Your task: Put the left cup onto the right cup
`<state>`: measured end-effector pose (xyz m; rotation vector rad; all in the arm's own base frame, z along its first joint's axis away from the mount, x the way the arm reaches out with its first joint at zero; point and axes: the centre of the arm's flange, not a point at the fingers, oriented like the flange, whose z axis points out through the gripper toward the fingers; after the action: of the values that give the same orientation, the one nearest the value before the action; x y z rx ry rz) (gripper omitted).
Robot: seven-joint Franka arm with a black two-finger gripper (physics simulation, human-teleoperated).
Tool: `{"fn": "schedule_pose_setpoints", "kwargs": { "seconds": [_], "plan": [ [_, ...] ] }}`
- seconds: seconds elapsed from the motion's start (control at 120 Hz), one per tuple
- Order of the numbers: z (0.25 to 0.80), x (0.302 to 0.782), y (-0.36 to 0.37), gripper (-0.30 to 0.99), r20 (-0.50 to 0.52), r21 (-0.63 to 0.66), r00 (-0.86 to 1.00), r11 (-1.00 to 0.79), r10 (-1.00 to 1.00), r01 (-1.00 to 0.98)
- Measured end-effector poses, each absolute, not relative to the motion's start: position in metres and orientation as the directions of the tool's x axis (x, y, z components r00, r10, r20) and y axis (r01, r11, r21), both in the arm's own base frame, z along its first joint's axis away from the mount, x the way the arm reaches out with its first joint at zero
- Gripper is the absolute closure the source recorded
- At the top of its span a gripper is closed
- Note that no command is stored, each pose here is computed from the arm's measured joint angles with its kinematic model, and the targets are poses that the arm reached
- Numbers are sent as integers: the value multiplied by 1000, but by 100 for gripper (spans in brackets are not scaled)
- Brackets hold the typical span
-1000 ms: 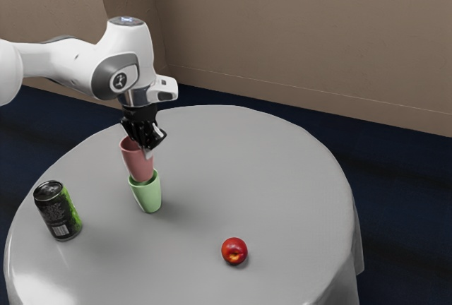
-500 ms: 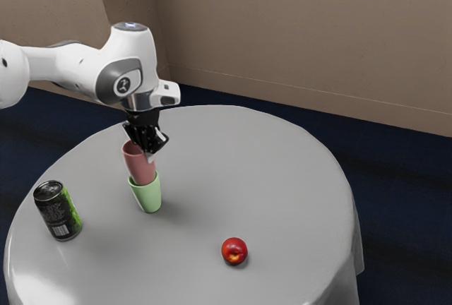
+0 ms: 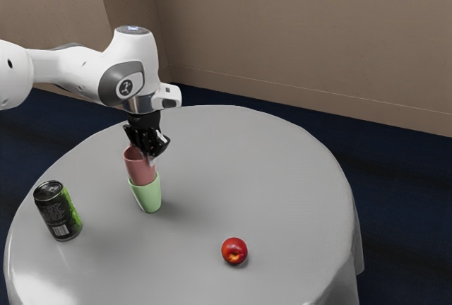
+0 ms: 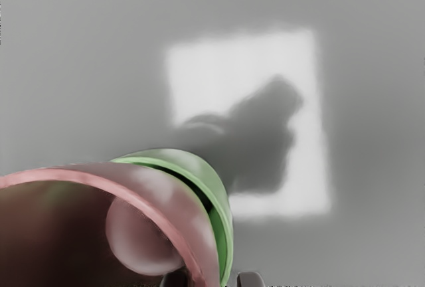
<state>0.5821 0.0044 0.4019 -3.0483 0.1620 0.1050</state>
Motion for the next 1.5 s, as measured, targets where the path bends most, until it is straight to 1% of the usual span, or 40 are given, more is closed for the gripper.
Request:
{"fn": "schedule_pose_setpoints", "kwargs": {
  "seconds": [0.15, 0.333, 0.9, 1.0, 1.133, 1.225, 1.35, 1.5],
  "plan": [
    [405, 581, 4, 57, -71, -84, 993, -991, -97, -103],
    [413, 579, 1, 51, -65, -88, 993, -991, -94, -100],
    [464, 570, -10, 42, -21, -107, 996, -990, -89, -91],
    [477, 569, -11, 36, -9, -109, 996, -990, -86, -86],
    [489, 566, -13, 21, -10, -89, 997, -993, -72, -73],
    [498, 566, -14, 14, -16, -75, 998, -995, -64, -65],
    [510, 566, -14, 8, -27, -61, 998, -996, -57, -58],
    [527, 566, -15, 4, -33, -51, 998, -997, -59, -61]
  ]
}}
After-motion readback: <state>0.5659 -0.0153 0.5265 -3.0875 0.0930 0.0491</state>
